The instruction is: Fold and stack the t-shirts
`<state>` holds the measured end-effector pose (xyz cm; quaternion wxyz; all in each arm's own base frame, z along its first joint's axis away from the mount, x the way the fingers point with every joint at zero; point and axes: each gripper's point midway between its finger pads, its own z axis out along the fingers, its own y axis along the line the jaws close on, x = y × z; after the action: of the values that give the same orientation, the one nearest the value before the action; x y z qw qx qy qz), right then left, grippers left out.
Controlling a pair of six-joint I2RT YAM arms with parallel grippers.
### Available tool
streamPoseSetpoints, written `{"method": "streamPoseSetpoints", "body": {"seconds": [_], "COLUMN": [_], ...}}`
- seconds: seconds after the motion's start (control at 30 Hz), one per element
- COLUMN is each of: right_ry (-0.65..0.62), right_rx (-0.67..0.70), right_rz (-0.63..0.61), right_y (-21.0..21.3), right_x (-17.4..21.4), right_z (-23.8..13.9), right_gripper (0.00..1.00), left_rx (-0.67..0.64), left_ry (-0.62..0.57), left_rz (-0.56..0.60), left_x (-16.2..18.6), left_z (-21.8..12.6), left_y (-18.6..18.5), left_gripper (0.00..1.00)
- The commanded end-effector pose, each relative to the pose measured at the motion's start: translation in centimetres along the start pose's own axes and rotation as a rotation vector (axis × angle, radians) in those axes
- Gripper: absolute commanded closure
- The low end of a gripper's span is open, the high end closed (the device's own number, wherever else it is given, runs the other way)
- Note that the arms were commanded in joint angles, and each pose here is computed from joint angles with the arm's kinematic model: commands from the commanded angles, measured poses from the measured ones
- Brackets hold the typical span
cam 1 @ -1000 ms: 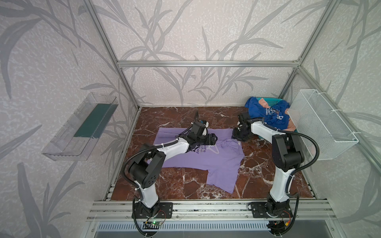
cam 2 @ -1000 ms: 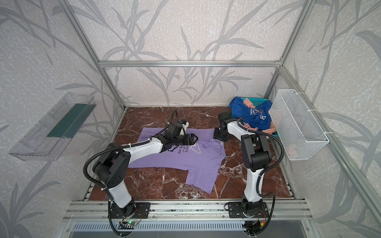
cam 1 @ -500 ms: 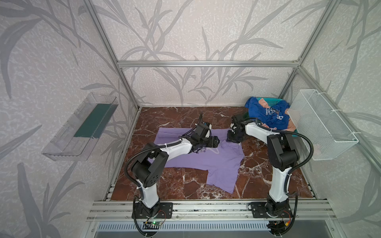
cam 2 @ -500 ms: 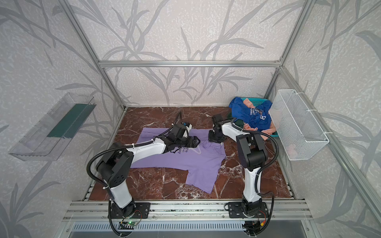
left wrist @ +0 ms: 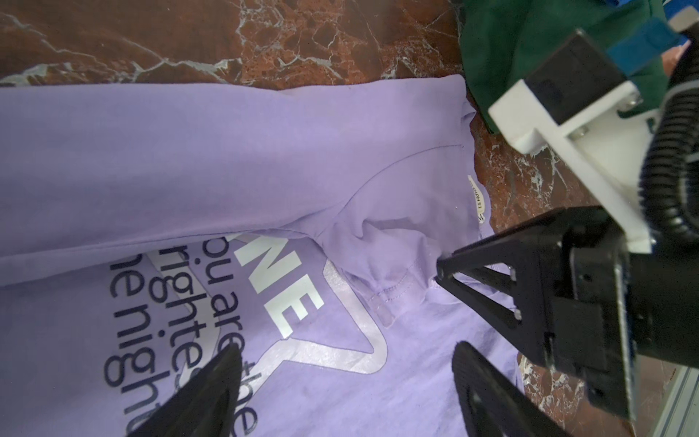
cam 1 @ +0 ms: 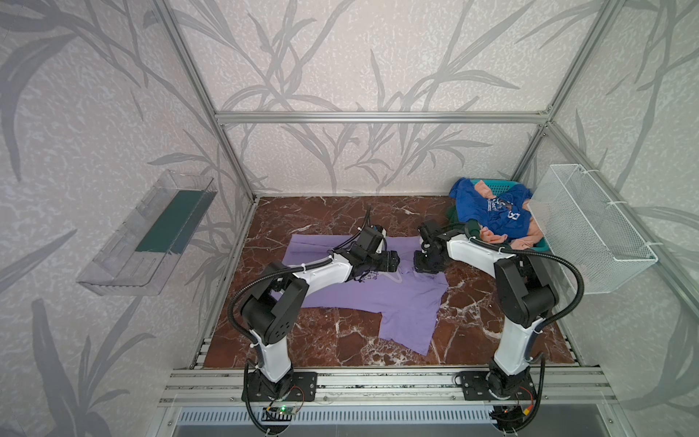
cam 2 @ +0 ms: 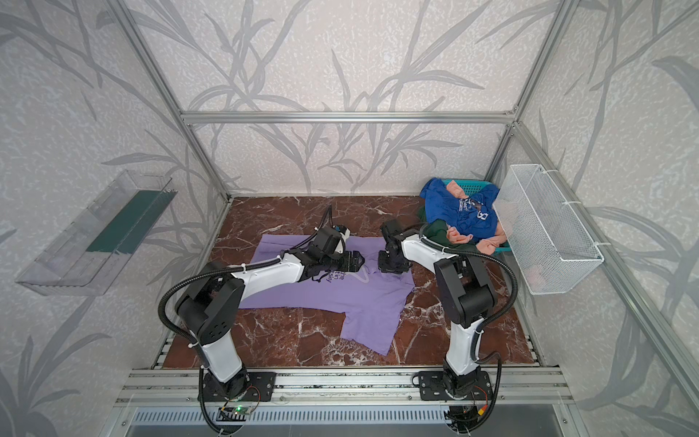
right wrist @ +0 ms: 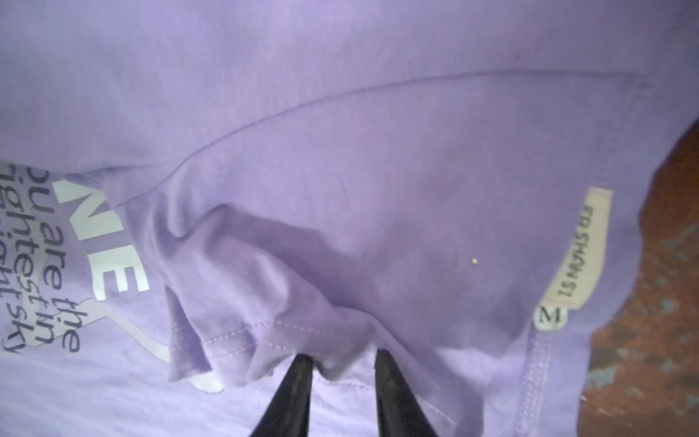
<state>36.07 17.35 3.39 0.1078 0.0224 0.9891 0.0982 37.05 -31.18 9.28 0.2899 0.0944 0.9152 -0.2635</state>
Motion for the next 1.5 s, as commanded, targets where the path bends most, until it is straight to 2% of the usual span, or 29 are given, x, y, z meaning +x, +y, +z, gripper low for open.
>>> {"method": "streamPoseSetpoints", "body": {"seconds": [0.0, 0.2, 0.4, 0.53, 0.63, 0.73, 0.97, 1.07, 1.2, 1.47], "right_ry": [-0.019, 0.024, -0.007, -0.048, -0.069, -0.092, -0.079, -0.079, -0.073, -0.041], "right_rx": [0.031, 0.056, 0.016, -0.073, -0.119, -0.137, -0.122, -0.126, -0.129, -0.131], "right_rz": [0.025, 0.052, 0.106, 0.149, 0.19, 0.21, 0.243, 0.251, 0.26, 0.262], "right_y": [-0.7, -1.5, -1.5, -0.9, -1.2, -1.8, -3.0, -3.1, -3.3, -3.3], "right_x": [0.6, 2.0, 2.6, 2.3, 2.2, 2.0, 1.8, 1.4, 1.0, 1.1], "right_z": [-1.2, -0.9, -1.7, -2.8, -3.3, -3.7, -2.8, -2.4, -2.0, -0.5], "right_gripper": [0.69, 0.67, 0.57, 0.5, 0.45, 0.41, 0.41, 0.41, 0.28, 0.32], "left_rx": [-0.011, 0.028, 0.055, 0.068, 0.065, 0.058, 0.062, 0.041, 0.02, 0.013], "left_ry": [-0.02, 0.026, 0.087, 0.114, 0.138, 0.162, 0.194, 0.215, 0.233, 0.297], "left_rz": [0.018, 0.028, 0.007, 0.0, -0.001, 0.005, 0.028, 0.041, 0.035, 0.042], "left_x": [-0.4, 0.3, 1.4, 1.9, 2.2, 2.5, 2.8, 3.1, 3.6, 5.1], "left_z": [-1.0, -0.1, 1.3, 2.0, 2.6, 3.1, 4.3, 4.7, 5.2, 6.8], "left_y": [0.3, -0.3, -0.6, -1.0, -1.1, -1.3, -2.4, -2.6, -2.5, -3.2], "left_gripper": [0.12, 0.11, 0.22, 0.28, 0.36, 0.39, 0.48, 0.55, 0.57, 0.67]}}
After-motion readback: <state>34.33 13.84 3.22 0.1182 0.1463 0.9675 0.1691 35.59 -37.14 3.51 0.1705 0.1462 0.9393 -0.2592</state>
